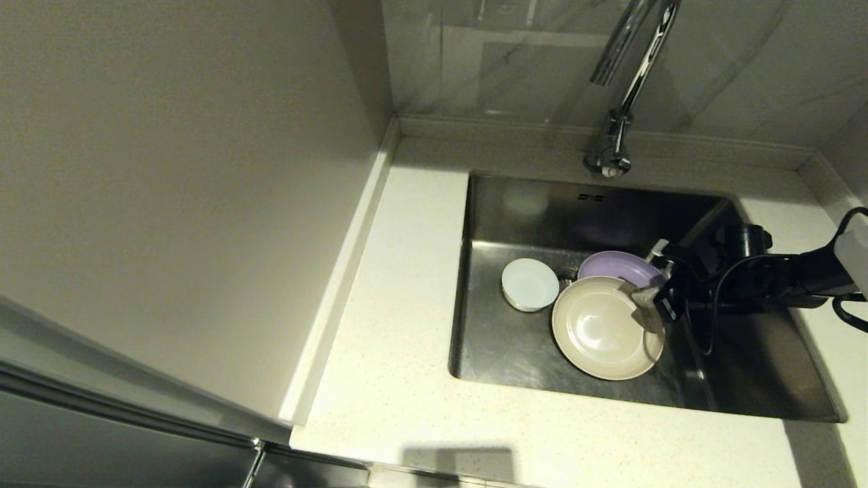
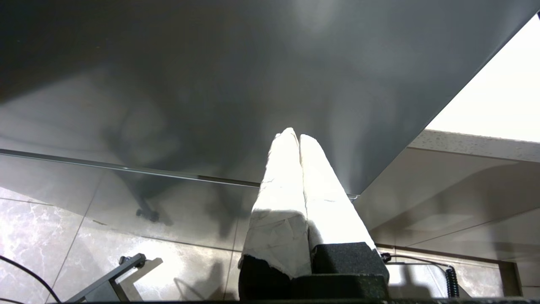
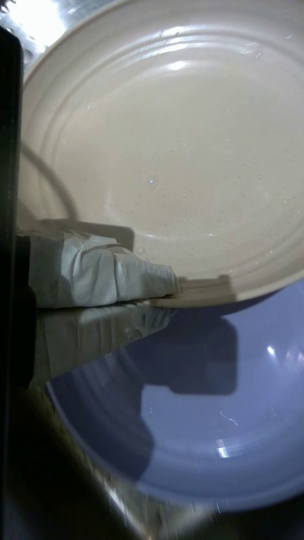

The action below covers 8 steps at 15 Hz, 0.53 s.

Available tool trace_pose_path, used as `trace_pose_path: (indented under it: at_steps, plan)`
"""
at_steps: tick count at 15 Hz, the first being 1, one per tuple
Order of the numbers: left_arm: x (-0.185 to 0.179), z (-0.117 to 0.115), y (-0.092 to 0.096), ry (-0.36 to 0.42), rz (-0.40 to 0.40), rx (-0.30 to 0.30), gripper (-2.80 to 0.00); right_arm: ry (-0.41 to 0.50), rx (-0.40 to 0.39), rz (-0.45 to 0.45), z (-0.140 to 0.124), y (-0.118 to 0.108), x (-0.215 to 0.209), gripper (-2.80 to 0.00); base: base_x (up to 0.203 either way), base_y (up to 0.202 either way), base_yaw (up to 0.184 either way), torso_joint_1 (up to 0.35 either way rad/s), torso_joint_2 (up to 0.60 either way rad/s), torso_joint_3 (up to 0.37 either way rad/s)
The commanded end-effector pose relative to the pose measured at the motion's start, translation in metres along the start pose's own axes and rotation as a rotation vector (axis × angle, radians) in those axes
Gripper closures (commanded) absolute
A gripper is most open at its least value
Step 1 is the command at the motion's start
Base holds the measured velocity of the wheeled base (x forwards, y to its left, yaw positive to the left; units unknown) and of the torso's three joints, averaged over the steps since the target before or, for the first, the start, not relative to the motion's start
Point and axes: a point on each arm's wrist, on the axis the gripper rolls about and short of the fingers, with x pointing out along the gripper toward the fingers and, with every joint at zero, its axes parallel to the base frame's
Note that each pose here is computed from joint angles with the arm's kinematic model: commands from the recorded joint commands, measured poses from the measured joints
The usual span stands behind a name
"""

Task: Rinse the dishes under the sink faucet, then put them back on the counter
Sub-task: Put a plate back to the table from the sink

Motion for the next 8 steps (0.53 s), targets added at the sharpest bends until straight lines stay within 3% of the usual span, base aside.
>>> trace_pose_path:
  at_steps: [1, 5, 8]
  plan:
    - [0.0, 0.0, 0.0, -0.003, 0.0, -0.001, 0.0, -0.031, -0.009, -0.036, 0.01, -0.01, -0.012, 0.0, 0.0, 0.0, 0.0, 0.0, 0.0, 0.0]
    - [0.0, 0.0, 0.0, -0.003, 0.0, -0.001, 0.0, -0.113, -0.021, -0.093, 0.022, -0.032, -0.064, 0.0, 0.0, 0.0, 0.0, 0.0, 0.0, 0.0]
    - [0.0, 0.0, 0.0, -0.004, -0.001, -0.001, 0.0, -0.22, -0.072, -0.191, 0.03, -0.053, -0.116, 0.0, 0.0, 0.0, 0.0, 0.0, 0.0, 0.0]
